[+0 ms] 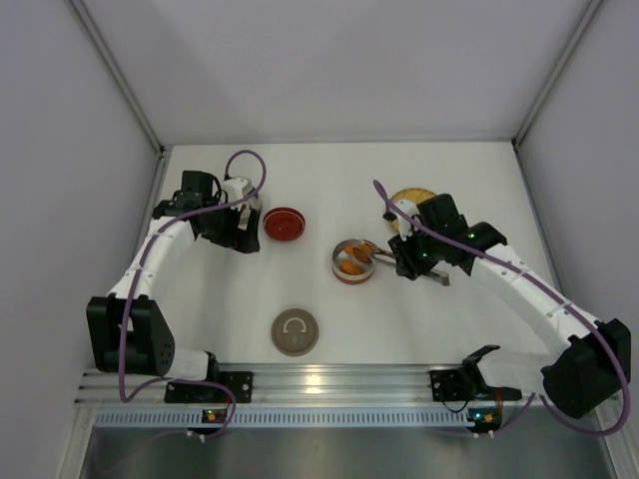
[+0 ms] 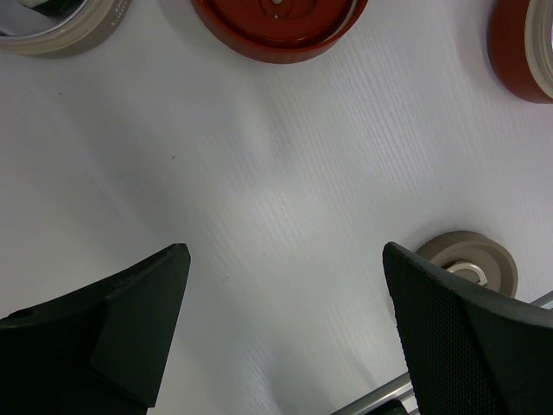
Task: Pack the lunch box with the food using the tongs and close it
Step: Place the fake food in the packing box, then place the clamp at the center of the board.
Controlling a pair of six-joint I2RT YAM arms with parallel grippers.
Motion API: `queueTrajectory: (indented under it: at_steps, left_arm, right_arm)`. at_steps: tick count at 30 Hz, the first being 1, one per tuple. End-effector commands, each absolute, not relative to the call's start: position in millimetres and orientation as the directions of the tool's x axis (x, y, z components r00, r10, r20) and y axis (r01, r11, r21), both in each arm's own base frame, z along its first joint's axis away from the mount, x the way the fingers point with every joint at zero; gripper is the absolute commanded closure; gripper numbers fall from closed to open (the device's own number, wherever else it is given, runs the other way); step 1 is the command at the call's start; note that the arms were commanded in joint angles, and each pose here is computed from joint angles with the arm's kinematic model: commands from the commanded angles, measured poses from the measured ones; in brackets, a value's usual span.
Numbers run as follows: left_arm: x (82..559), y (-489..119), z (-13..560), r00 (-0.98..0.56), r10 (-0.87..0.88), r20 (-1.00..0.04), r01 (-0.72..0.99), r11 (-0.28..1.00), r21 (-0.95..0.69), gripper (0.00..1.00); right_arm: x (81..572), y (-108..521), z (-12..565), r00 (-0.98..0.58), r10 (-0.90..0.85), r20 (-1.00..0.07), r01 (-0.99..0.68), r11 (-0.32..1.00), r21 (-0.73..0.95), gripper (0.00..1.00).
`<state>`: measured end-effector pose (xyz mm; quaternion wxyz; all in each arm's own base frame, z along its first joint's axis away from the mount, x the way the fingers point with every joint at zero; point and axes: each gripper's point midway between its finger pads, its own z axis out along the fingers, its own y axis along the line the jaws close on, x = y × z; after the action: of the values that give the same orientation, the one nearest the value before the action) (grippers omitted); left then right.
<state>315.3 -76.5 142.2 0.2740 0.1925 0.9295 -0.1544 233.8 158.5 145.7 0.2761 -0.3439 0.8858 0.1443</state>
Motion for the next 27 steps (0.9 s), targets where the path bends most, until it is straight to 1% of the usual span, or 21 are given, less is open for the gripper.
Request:
queueTrajectory:
  at_steps: [1,2,3,4,8,9,10,11,14,15,18,20,21,22,24,25,27]
  left_arm:
    - [321,-76,149,-0.746,0.274,-0.607,0.456,0.875,-0.165,0.02]
    - [322,-77,150,-0.745,0.274,-0.608,0.457,0.874,-0.165,0.02]
    - [321,-77,149,-0.748,0.274,-0.605,0.456,0.874,-0.168,0.02]
    - [322,-77,150,-0.748,0.272,-0.606,0.454,0.875,-0.169,0.02]
    - [322,-77,151,-0.745,0.275,-0.607,0.458,0.873,-0.166,0.02]
    - [322,-77,152,-0.744,0.275,-0.609,0.458,0.874,-0.164,0.02]
    - [322,-77,153,-0.743,0.274,-0.61,0.457,0.874,-0.164,0.02]
    - [322,-77,153,-0.744,0.274,-0.609,0.457,0.874,-0.166,0.02]
    - [322,-78,156,-0.741,0.275,-0.613,0.461,0.871,-0.167,0.02]
    - [322,-78,158,-0.74,0.273,-0.614,0.461,0.871,-0.168,0.02]
    - [323,-78,161,-0.734,0.277,-0.62,0.466,0.869,-0.165,0.02]
    - [323,-78,162,-0.734,0.277,-0.621,0.466,0.87,-0.163,0.02]
    - [323,-78,161,-0.733,0.277,-0.621,0.467,0.869,-0.164,0.02]
    - [323,-79,162,-0.733,0.278,-0.621,0.469,0.868,-0.166,0.02]
    - [324,-80,162,-0.733,0.276,-0.622,0.469,0.867,-0.168,0.02]
    - [324,-80,162,-0.733,0.273,-0.623,0.468,0.867,-0.171,0.02]
    - [324,-80,162,-0.735,0.273,-0.621,0.469,0.866,-0.174,0.02]
  right_arm:
    - [239,171,157,-0.574,-0.52,-0.633,-0.704,0.708,0.057,0.63]
    - [239,171,158,-0.572,-0.52,-0.634,-0.705,0.707,0.056,0.63]
    - [239,171,159,-0.572,-0.52,-0.634,-0.706,0.706,0.058,0.57]
    - [239,171,161,-0.57,-0.519,-0.637,-0.706,0.706,0.057,0.54]
    - [240,172,171,-0.554,-0.513,-0.656,-0.711,0.701,0.051,0.52]
    - [241,174,175,-0.544,-0.511,-0.665,-0.715,0.698,0.049,0.49]
    - [241,174,177,-0.543,-0.51,-0.667,-0.716,0.697,0.05,0.48]
    - [241,174,182,-0.536,-0.508,-0.674,-0.717,0.696,0.046,0.48]
    - [249,170,208,-0.501,-0.472,-0.725,-0.696,0.718,0.013,0.54]
    - [254,169,221,-0.481,-0.451,-0.752,-0.685,0.729,0.001,0.57]
    - [269,150,247,-0.454,-0.387,-0.803,-0.623,0.782,-0.025,0.6]
    - [281,129,251,-0.461,-0.358,-0.812,-0.57,0.821,-0.038,0.6]
    - [285,120,247,-0.475,-0.348,-0.808,-0.55,0.834,-0.036,0.61]
    - [296,98,247,-0.495,-0.312,-0.811,-0.491,0.871,-0.036,0.62]
    - [308,77,235,-0.533,-0.281,-0.798,-0.451,0.892,-0.013,0.62]
    - [318,50,231,-0.56,-0.237,-0.794,-0.378,0.926,-0.01,0.63]
    - [334,17,218,-0.608,-0.197,-0.769,-0.31,0.951,0.001,0.64]
